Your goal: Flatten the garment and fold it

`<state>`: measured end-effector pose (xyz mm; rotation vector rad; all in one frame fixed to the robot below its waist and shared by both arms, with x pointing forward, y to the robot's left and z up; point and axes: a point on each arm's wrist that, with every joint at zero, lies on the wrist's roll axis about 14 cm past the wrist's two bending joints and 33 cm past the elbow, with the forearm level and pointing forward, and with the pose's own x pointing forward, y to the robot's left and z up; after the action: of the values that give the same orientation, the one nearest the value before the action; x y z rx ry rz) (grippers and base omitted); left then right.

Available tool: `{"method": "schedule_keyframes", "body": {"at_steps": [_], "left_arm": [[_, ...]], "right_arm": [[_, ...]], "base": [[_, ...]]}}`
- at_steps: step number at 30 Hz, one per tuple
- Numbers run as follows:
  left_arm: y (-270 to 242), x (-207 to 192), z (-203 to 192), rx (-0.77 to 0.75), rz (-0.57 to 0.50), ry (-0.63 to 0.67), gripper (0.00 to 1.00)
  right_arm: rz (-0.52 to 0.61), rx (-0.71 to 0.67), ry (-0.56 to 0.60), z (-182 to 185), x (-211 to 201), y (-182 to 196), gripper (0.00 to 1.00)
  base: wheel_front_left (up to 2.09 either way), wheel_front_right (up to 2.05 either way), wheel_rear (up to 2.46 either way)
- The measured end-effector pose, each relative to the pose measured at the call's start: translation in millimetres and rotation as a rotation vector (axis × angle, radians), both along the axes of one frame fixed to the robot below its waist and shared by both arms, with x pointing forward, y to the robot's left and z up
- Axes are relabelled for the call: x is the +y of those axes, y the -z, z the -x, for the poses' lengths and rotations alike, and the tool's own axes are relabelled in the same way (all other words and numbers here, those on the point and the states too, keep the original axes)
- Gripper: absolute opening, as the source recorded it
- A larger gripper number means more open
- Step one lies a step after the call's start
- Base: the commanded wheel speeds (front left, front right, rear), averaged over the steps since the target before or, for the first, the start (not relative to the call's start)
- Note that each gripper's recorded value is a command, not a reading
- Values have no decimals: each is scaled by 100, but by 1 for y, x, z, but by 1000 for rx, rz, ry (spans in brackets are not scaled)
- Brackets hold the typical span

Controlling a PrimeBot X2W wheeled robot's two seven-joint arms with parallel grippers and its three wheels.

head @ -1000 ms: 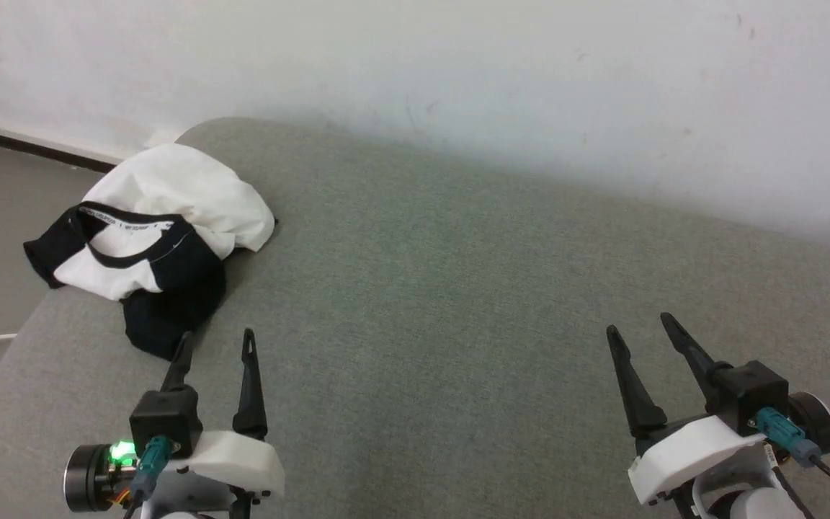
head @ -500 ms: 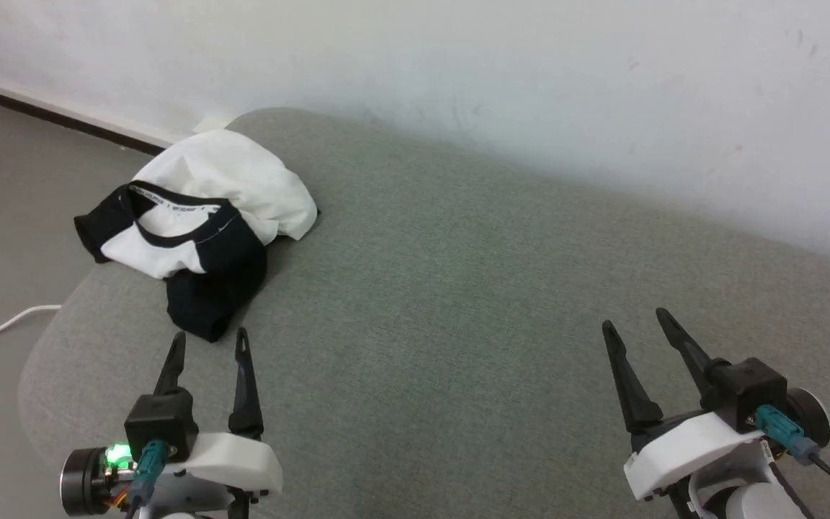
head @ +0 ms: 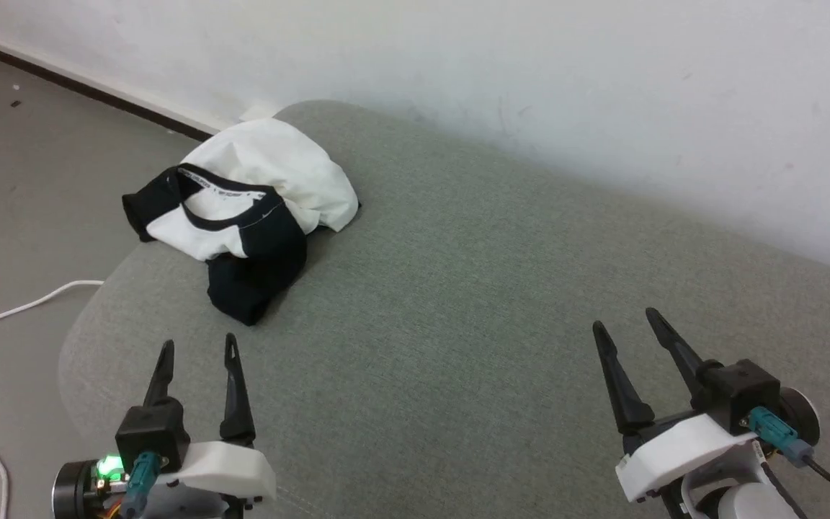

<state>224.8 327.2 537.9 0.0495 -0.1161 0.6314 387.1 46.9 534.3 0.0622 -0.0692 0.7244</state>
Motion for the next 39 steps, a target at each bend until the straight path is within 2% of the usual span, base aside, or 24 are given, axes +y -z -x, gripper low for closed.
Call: {"method": "schedule_keyframes", "body": {"at_steps": [17,33,39], "left_arm": [[-6,22,39,-22,-18,-134,100],[-5,52,102,-29,-20,-340,100],[-9,62,92,-22,-4,-352,100]], "right_arm": [[-19,-6,-91,11,30,-2,100],[-34,-6,-197,24,64,-3,100],[-29,-4,-190,13,65,-3,100]], "base": [[0,0,0],[0,0,0],[0,0,0]]}}
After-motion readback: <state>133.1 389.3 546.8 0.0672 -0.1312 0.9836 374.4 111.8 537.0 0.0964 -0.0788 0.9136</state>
